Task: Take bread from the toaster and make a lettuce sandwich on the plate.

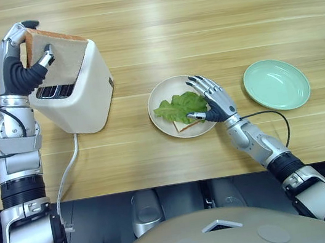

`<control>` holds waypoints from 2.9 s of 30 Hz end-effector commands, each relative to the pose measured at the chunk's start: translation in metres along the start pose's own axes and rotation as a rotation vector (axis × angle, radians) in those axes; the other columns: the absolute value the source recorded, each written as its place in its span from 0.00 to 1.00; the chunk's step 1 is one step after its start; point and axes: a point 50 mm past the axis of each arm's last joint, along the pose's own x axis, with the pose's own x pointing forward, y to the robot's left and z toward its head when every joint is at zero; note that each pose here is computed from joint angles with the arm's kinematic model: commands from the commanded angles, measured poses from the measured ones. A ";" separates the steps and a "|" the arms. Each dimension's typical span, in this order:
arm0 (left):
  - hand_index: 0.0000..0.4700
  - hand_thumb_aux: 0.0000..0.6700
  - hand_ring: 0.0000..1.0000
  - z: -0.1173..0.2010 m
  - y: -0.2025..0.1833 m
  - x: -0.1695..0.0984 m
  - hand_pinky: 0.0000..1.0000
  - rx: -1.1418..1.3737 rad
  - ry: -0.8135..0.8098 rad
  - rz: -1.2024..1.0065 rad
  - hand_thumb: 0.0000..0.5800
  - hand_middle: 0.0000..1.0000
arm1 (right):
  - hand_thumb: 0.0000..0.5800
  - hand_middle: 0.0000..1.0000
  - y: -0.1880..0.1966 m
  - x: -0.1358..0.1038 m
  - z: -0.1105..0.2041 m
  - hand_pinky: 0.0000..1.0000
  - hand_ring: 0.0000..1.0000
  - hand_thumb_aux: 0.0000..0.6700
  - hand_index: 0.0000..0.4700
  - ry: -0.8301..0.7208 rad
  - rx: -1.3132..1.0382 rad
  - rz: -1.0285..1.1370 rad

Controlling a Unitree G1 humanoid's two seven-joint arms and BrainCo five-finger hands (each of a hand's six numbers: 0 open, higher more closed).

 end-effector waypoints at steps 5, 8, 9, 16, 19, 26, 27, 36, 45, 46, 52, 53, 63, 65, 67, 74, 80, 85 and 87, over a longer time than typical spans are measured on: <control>0.98 1.00 1.00 0.017 0.005 0.011 1.00 -0.107 -0.086 0.094 1.00 1.00 | 0.00 0.00 -0.007 -0.002 -0.003 0.00 0.00 0.00 0.00 0.013 0.001 -0.027; 0.98 1.00 1.00 0.028 -0.003 0.016 1.00 -0.215 -0.117 0.070 1.00 1.00 | 0.00 0.00 -0.012 -0.002 -0.005 0.00 0.00 0.00 0.00 0.025 0.005 -0.045; 0.98 1.00 1.00 0.031 -0.007 0.018 1.00 -0.253 -0.126 0.051 1.00 1.00 | 0.00 0.00 -0.014 -0.003 -0.006 0.00 0.00 0.00 0.00 0.030 0.007 -0.054; 0.98 1.00 1.00 0.056 -0.065 0.020 1.00 -0.501 -0.152 -0.232 1.00 1.00 | 0.00 0.00 -0.036 -0.006 -0.014 0.00 0.00 0.00 0.00 0.065 0.023 -0.151; 0.98 1.00 1.00 0.060 -0.097 0.018 1.00 -0.560 -0.120 -0.392 1.00 1.00 | 0.00 0.00 -0.048 -0.010 -0.019 0.00 0.00 0.00 0.00 0.089 0.038 -0.204; 0.98 1.00 1.00 0.069 -0.166 0.000 1.00 -0.512 -0.111 -0.802 1.00 1.00 | 0.00 0.00 -0.080 -0.025 -0.031 0.00 0.00 0.00 0.00 0.135 0.065 -0.320; 0.98 1.00 1.00 0.071 -0.173 -0.003 1.00 -0.502 -0.125 -0.851 1.00 1.00 | 0.00 0.00 -0.084 -0.027 -0.032 0.00 0.00 0.00 0.00 0.136 0.071 -0.332; 0.98 1.00 1.00 0.076 -0.220 -0.006 1.00 -0.491 -0.110 -1.111 1.00 1.00 | 0.00 0.00 -0.100 -0.042 -0.019 0.00 0.00 0.00 0.00 0.013 0.202 -0.272; 0.98 1.00 1.00 0.077 -0.244 0.006 1.00 -0.488 -0.022 -1.148 1.00 1.00 | 0.00 0.00 -0.076 -0.056 0.020 0.00 0.00 0.00 0.00 -0.186 0.391 0.027; 0.98 1.00 1.00 0.077 -0.247 0.006 1.00 -0.489 -0.009 -1.154 1.00 1.00 | 0.00 0.00 -0.073 -0.058 0.023 0.00 0.00 0.00 0.00 -0.200 0.404 0.058; 0.98 1.00 1.00 0.071 -0.258 0.004 1.00 -0.425 0.098 -1.171 1.00 1.00 | 0.00 0.00 -0.057 -0.064 0.041 0.00 0.00 0.00 0.00 -0.274 0.455 0.214; 0.98 1.00 1.00 0.070 -0.260 0.004 1.00 -0.416 0.111 -1.174 1.00 1.00 | 0.00 0.00 -0.053 -0.065 0.043 0.00 0.00 0.00 0.00 -0.280 0.460 0.243; 0.98 1.00 1.00 0.072 -0.276 -0.010 1.00 -0.356 0.185 -1.221 1.00 1.00 | 0.00 0.00 -0.011 -0.053 0.029 0.00 0.00 0.00 0.00 -0.159 0.279 0.391; 0.98 1.00 1.00 0.075 -0.279 -0.011 1.00 -0.351 0.194 -1.223 1.00 1.00 | 0.00 0.00 -0.005 -0.050 0.026 0.00 0.00 0.00 0.00 -0.147 0.238 0.398; 0.98 1.00 1.00 0.078 -0.282 -0.013 1.00 -0.348 0.198 -1.229 1.00 1.00 | 0.00 0.00 -0.001 -0.045 0.024 0.00 0.00 0.00 0.00 -0.134 0.188 0.394; 0.98 1.00 1.00 0.087 -0.291 -0.019 1.00 -0.310 0.179 -1.261 1.00 1.00 | 0.00 0.00 0.013 -0.040 0.011 0.00 0.00 0.00 0.00 -0.066 0.079 0.424; 0.00 0.00 0.90 0.089 -0.292 -0.017 0.90 -0.237 0.140 -1.234 0.00 0.90 | 0.00 0.00 0.036 -0.066 0.002 0.00 0.00 0.00 0.00 0.000 0.087 0.635; 0.00 0.00 0.00 0.085 -0.287 -0.008 0.00 -0.149 0.121 -1.168 0.00 0.00 | 0.00 0.00 0.045 -0.079 -0.001 0.00 0.00 0.00 0.00 0.023 0.112 0.747; 0.00 0.00 0.00 0.086 -0.283 0.000 0.00 -0.119 0.104 -1.129 0.00 0.00 | 0.00 0.00 0.048 -0.084 -0.002 0.00 0.00 0.00 0.00 0.035 0.119 0.792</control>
